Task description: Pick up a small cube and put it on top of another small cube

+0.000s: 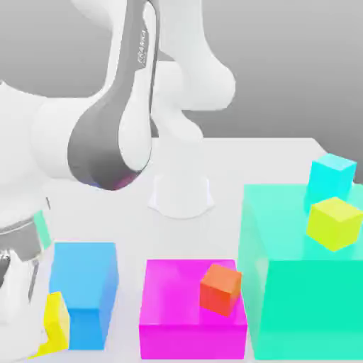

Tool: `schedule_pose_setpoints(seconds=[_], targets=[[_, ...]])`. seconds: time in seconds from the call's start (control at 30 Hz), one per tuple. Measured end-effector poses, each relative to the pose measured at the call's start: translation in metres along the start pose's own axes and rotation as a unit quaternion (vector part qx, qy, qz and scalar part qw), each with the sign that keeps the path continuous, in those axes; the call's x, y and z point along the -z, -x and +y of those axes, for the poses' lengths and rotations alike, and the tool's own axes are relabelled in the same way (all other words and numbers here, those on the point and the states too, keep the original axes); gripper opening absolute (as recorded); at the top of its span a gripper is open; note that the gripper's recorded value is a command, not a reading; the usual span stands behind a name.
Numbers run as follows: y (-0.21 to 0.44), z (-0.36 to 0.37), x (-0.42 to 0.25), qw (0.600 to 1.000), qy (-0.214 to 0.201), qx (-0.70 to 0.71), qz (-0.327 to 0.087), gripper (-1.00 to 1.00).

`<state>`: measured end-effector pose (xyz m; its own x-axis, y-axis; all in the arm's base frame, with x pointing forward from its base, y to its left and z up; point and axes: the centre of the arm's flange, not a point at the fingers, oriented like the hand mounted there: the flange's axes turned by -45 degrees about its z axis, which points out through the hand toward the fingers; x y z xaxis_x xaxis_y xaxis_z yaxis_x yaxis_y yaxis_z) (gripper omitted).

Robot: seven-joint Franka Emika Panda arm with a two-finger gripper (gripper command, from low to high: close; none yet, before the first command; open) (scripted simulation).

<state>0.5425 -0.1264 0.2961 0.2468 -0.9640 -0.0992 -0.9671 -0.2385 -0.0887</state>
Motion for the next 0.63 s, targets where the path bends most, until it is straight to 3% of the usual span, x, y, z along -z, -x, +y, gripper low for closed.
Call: schedule_pose_setpoints(seconds=[0.3, 0.53, 0.57, 0.63], targets=[[0.180, 0.027, 0.024, 0.999, 0.030, 0.026, 0.025, -1.00], [0.205, 0.053, -0.032, 0.998, 0.045, 0.017, 0.050, -1.00], [0.205, 0.054, -0.040, 0.998, 0.044, 0.017, 0.050, 1.00], [0.206, 0.054, -0.040, 0.998, 0.044, 0.018, 0.050, 1.00]])
